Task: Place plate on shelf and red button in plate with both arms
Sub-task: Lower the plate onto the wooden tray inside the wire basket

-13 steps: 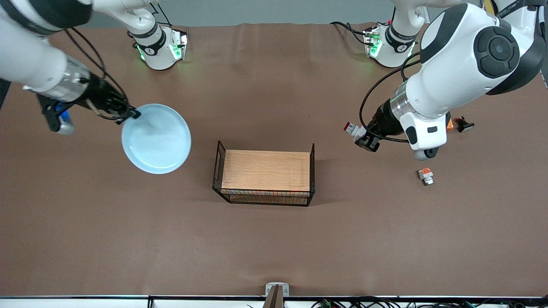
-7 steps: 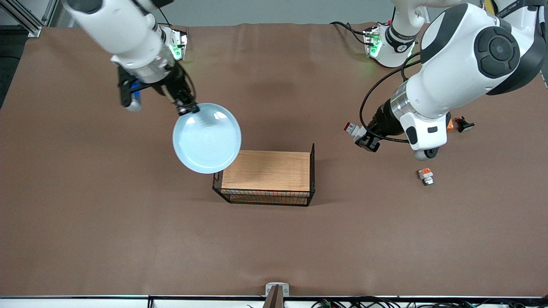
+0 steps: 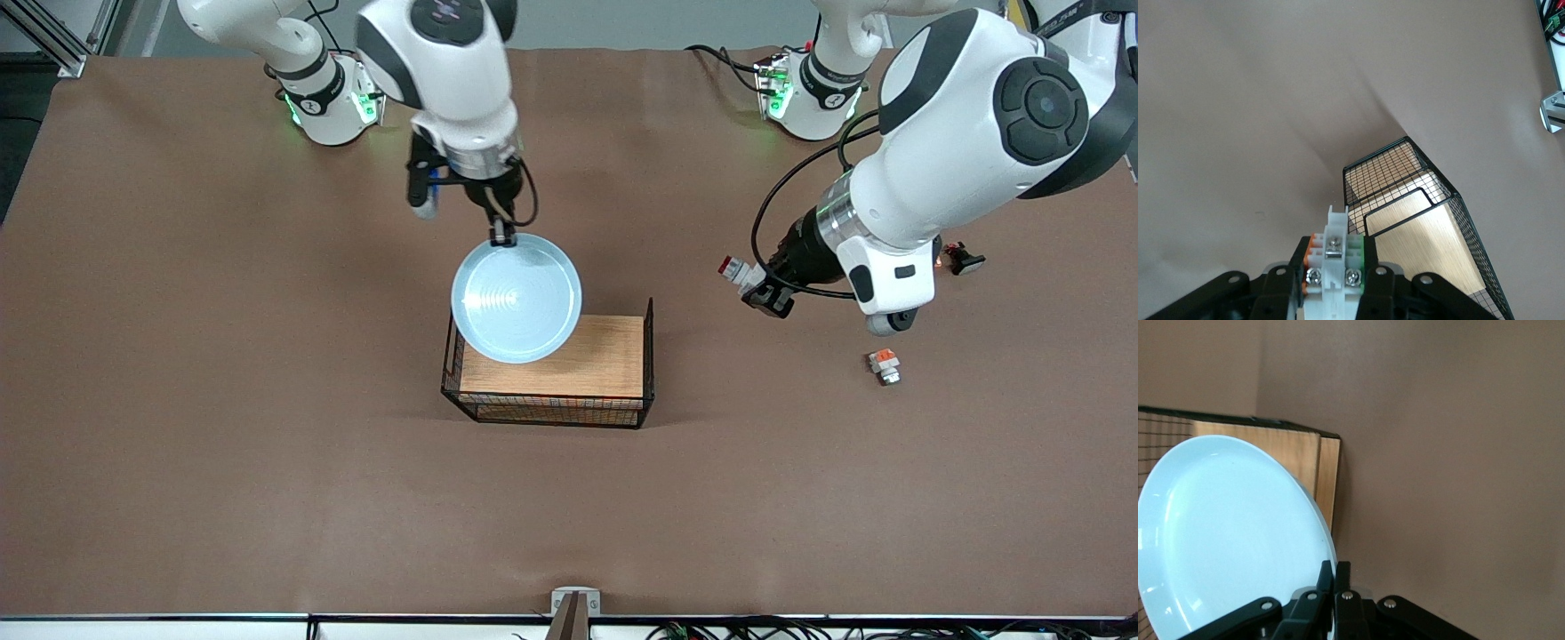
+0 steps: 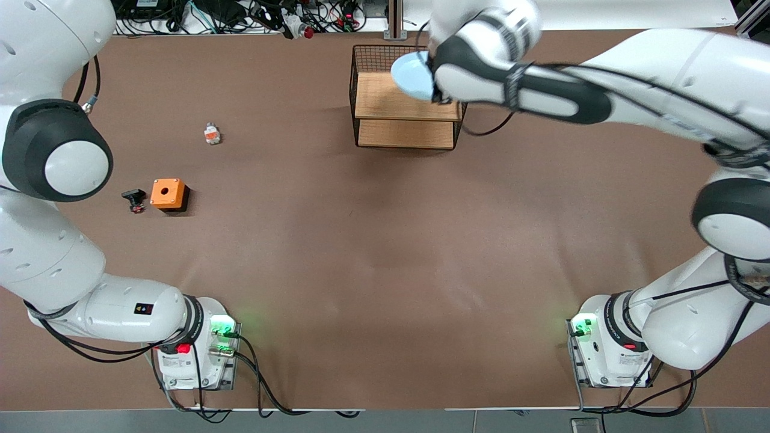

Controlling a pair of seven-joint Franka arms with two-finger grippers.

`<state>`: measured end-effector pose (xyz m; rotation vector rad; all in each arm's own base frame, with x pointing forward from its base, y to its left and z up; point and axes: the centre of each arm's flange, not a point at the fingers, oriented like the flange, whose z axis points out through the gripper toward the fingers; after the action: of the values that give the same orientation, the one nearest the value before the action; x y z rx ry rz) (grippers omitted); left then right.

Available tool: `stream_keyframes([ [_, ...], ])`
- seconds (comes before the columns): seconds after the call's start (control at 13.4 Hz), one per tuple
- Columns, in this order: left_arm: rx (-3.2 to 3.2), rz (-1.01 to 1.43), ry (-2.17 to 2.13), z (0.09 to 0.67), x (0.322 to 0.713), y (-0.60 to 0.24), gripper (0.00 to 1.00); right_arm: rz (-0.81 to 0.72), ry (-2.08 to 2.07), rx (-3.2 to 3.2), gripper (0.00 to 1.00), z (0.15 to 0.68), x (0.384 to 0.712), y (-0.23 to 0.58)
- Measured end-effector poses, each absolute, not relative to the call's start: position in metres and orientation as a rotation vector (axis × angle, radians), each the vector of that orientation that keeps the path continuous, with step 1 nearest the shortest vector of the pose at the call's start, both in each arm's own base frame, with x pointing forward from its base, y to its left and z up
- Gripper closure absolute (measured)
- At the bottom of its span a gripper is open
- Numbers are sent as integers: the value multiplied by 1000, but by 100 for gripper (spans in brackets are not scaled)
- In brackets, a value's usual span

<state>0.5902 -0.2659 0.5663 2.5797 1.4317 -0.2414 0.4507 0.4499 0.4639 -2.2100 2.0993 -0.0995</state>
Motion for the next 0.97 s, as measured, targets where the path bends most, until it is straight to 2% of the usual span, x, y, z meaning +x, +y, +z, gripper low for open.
stream_keyframes([
  [0.37, 2579, -241, 1433, 566, 590, -265, 66, -164, 2139, -2175, 97, 418, 449, 498],
  [0.97, 2581, -241, 1428, 566, 590, -265, 66, -215, 2151, -2161, 97, 377, 450, 515],
])
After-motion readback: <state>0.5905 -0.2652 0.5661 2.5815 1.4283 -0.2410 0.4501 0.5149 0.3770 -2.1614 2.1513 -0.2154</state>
